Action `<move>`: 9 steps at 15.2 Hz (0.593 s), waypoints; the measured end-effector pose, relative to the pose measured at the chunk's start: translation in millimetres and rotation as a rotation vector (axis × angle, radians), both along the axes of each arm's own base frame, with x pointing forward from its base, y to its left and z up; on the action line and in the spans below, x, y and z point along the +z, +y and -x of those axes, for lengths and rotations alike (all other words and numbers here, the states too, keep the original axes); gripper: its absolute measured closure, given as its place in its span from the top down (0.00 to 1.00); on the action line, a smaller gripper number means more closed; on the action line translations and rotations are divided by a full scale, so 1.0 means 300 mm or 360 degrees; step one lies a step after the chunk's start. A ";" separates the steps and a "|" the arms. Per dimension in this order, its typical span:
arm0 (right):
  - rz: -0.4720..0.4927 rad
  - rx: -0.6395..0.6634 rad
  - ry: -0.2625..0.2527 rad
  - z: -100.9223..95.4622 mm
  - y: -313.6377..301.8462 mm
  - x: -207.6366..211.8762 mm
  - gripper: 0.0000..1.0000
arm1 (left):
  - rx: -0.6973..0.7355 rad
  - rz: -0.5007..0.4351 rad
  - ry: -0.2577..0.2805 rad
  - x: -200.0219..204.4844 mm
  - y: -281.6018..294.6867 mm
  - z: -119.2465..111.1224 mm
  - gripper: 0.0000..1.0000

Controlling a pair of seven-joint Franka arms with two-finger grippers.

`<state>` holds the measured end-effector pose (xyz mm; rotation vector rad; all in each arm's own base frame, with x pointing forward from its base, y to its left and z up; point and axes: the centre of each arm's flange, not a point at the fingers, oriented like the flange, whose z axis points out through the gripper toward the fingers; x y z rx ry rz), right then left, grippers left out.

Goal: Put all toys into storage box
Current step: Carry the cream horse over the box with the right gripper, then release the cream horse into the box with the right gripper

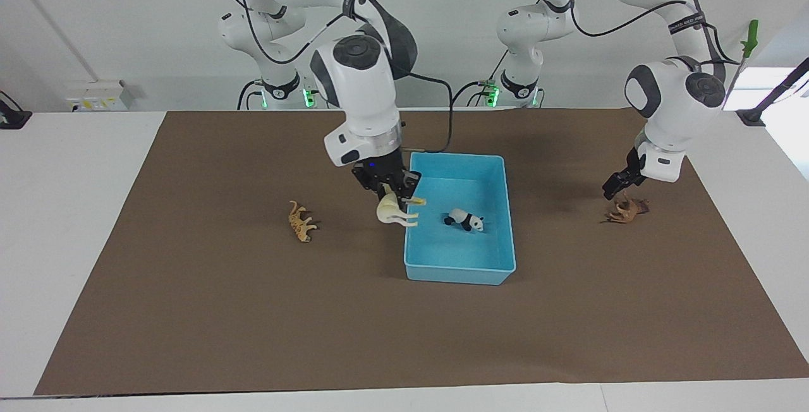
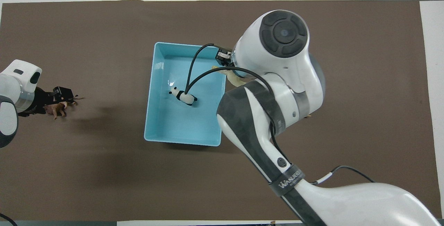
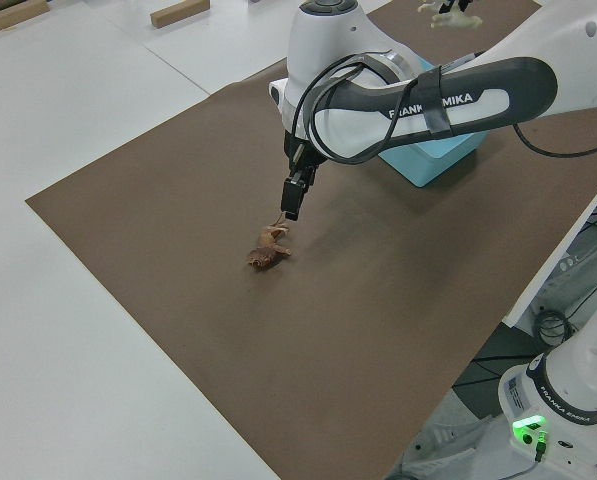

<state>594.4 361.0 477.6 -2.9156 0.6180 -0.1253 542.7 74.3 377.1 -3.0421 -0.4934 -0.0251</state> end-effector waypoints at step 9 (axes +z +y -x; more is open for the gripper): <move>0.0103 0.0004 0.0050 0.165 0.262 -0.045 0.89 | -0.0004 -0.0020 -0.0142 -0.108 0.110 0.027 1.00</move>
